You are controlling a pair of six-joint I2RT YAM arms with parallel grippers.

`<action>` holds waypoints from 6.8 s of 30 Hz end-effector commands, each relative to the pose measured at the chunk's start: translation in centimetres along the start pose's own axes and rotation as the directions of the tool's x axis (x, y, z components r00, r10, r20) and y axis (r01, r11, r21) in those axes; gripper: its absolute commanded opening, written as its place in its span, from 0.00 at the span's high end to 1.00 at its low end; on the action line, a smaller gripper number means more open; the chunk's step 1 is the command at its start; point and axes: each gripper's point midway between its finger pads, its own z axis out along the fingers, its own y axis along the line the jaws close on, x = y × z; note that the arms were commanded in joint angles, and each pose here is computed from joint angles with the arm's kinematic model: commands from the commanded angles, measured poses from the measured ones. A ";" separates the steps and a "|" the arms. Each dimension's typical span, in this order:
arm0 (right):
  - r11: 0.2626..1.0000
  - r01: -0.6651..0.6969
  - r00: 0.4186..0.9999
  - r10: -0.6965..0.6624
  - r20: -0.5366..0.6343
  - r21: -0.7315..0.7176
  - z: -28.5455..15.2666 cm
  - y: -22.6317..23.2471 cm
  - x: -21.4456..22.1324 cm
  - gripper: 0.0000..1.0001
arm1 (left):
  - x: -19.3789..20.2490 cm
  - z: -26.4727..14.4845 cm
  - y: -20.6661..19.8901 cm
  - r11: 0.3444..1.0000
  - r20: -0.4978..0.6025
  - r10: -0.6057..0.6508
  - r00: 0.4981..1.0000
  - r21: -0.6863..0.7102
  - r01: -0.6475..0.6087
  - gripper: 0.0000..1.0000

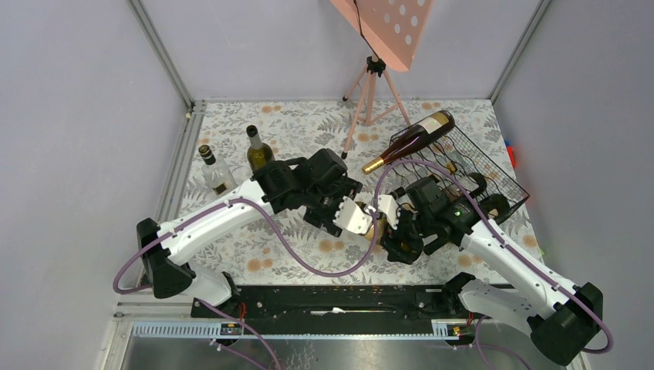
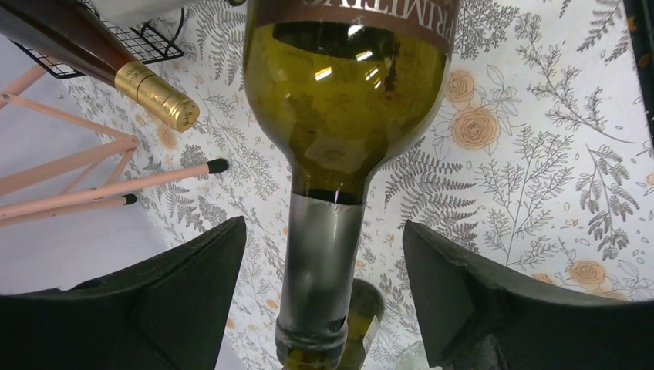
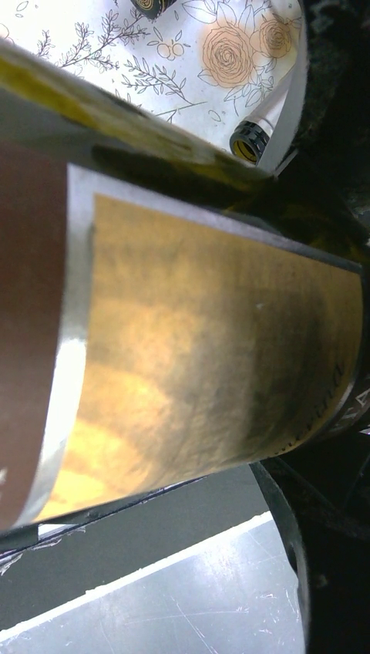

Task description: Put the wine bottle on the wine rack

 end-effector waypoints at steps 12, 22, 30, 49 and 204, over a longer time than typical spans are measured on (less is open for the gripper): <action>0.998 0.063 0.994 -0.062 0.087 -0.012 -0.2 0.1 -2.2 1.00 | 0.6 2.4 1.3 0.997 -0.069 0.070 0.995 -0.030 -0.072 0.33; 0.998 0.068 0.994 -0.067 0.090 -0.010 -0.3 0.2 -2.2 1.00 | 1.2 3.5 0.8 0.998 -0.103 0.057 0.993 -0.006 -0.058 0.59; 0.998 0.062 0.994 -0.064 0.090 0.025 -0.4 -0.3 -2.1 0.54 | 1.6 3.8 0.2 1.000 -0.128 -0.029 0.991 -0.012 0.028 1.00; 0.951 0.055 0.990 -0.092 0.107 0.304 -3.4 -3.7 -2.0 0.00 | 4.0 0.3 0.5 0.972 -0.042 -0.200 0.979 -0.131 0.193 1.00; 0.867 -0.397 0.840 0.210 0.500 0.301 -11.6 -9.7 -4.3 0.00 | 18.0 -18.2 8.2 -0.144 0.557 -0.794 0.244 -0.562 0.814 0.01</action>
